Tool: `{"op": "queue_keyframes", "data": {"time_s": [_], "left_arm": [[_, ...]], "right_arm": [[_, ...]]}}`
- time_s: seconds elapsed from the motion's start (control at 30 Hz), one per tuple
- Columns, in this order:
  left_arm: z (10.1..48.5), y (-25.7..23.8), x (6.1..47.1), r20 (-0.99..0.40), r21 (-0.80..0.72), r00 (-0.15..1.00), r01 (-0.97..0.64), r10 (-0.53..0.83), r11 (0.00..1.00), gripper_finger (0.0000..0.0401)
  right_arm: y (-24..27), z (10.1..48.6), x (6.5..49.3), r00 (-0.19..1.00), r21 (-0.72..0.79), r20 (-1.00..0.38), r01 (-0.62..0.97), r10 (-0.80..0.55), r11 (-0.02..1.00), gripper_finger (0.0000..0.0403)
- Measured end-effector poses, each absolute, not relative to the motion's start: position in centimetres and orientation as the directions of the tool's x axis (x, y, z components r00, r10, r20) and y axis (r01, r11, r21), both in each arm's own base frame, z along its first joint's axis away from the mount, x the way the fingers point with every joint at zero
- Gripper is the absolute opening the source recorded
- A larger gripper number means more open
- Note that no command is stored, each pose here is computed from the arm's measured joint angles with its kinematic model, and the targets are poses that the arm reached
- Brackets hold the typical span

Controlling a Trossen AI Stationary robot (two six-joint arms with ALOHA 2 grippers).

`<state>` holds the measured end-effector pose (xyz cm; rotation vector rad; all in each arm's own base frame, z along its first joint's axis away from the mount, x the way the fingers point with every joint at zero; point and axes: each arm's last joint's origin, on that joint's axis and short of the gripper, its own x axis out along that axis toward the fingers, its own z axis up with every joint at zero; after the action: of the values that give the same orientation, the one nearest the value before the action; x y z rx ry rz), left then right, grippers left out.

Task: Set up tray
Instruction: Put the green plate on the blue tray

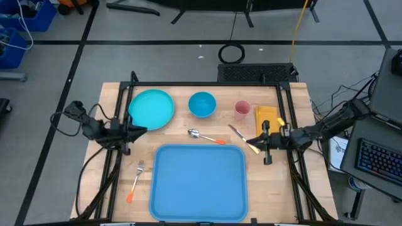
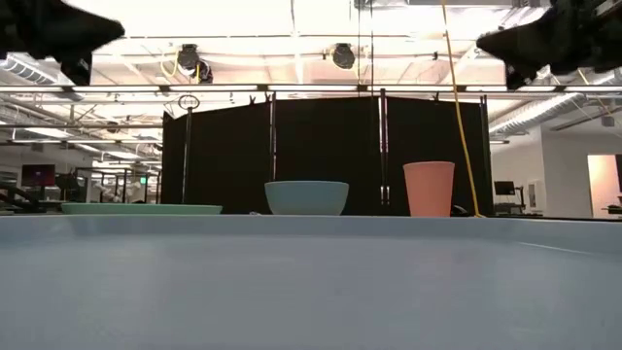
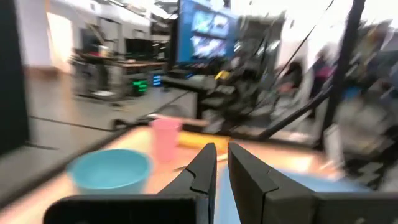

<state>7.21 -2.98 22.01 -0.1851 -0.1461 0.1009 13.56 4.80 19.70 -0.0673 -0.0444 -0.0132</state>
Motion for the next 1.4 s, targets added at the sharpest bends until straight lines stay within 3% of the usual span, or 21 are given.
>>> {"op": "queue_keyframes", "data": {"time_s": [0.37,0.67,0.77,0.93,1.23,1.4], "left_arm": [[22.6,-3.3,7.1,0.199,-0.253,0.98,0.063,-0.012,0.965,0.0047],[22.5,-3.0,7.3,0.171,-0.298,0.977,-0.073,0.128,0.952,0.0047],[23.0,-2.9,7.4,0.182,-0.344,0.955,-0.16,0.233,0.925,0.0047],[22.1,-2.6,7.9,0.074,-0.34,0.879,-0.422,0.471,0.84,0.0047],[19.9,-3.0,10.4,-0.064,-0.293,0.853,-0.512,0.518,0.807,0.0047],[19.1,-2.6,12.6,-0.256,-0.258,0.824,-0.562,0.505,0.786,0.0047]], "right_arm": [[3.5,18.8,20.1,0.979,-0.187,-0.2,-0.077,0.039,0.979,0.0],[2.2,18.6,21.2,0.992,-0.2,-0.12,0.004,-0.028,0.98,0.0],[2.2,18.7,21.0,0.994,-0.166,-0.106,0.013,-0.031,0.986,0.0],[2.1,18.1,20.4,0.992,-0.121,-0.125,0.013,-0.028,0.993,0.0],[2.1,17.9,20.1,0.992,-0.11,-0.125,0.016,-0.03,0.994,0.0],[2.1,18.1,20.2,0.994,-0.111,-0.107,0.019,-0.03,0.994,0.0]]}}
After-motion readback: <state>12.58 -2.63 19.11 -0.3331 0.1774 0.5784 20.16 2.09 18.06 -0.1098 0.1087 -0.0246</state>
